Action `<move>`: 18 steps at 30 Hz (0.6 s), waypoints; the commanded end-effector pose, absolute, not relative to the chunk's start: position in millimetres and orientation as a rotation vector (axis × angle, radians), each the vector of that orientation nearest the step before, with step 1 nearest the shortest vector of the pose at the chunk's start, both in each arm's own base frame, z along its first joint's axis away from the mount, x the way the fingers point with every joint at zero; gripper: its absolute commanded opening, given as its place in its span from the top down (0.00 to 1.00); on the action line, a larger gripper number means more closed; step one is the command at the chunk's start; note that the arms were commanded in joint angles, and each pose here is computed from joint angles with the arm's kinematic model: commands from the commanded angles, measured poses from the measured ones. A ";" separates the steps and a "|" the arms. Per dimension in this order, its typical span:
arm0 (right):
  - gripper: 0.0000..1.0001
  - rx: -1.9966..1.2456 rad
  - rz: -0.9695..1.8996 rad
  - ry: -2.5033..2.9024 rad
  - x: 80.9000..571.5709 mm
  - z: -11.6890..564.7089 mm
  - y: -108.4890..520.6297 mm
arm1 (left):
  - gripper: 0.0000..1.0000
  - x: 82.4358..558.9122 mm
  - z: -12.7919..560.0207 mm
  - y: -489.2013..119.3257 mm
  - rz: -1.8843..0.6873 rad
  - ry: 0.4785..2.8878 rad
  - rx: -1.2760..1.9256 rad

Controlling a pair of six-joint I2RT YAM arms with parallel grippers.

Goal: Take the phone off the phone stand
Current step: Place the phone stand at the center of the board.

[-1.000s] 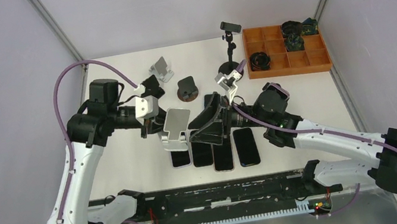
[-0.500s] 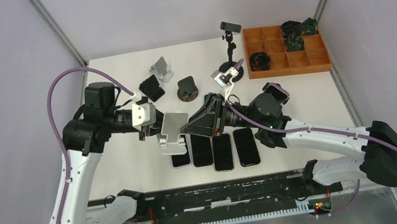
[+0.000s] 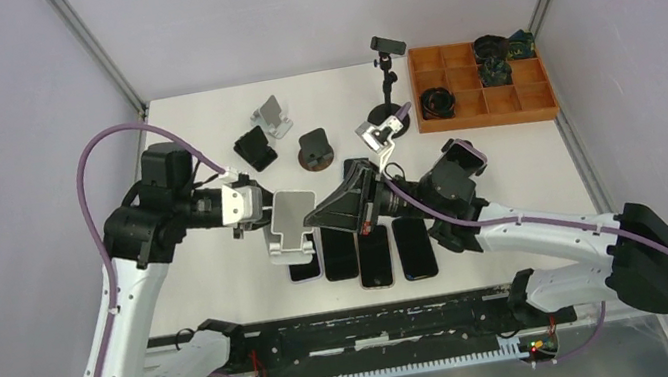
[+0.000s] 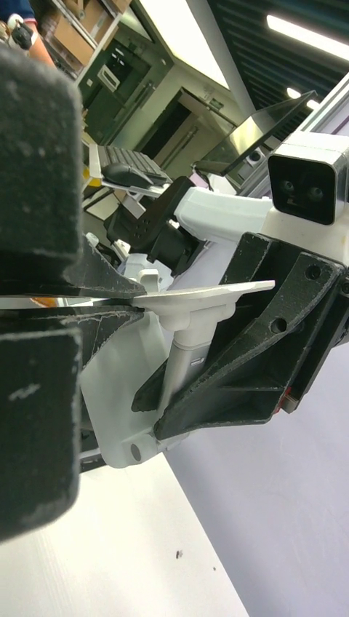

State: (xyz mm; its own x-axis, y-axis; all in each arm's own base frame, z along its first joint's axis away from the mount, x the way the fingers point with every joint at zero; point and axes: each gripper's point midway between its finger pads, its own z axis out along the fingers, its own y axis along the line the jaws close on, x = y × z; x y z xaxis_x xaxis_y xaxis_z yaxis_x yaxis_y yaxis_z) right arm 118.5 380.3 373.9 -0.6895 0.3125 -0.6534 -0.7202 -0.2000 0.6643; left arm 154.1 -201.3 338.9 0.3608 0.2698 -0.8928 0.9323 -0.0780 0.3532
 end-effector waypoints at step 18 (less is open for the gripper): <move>1.00 -0.786 1.203 1.414 162.3 318.4 354.9 | 0.17 165.0 315.3 -192.0 -0.781 1.264 1.631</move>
State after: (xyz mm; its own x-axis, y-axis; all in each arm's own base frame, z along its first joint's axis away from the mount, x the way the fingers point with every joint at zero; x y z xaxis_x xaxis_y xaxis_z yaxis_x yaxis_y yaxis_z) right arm 138.8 363.0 332.7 -0.3562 0.2313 -0.9053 -0.9104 0.1324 0.3920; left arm 177.3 -194.3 318.5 0.2746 0.3765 -0.8848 0.9564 -0.0123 0.2916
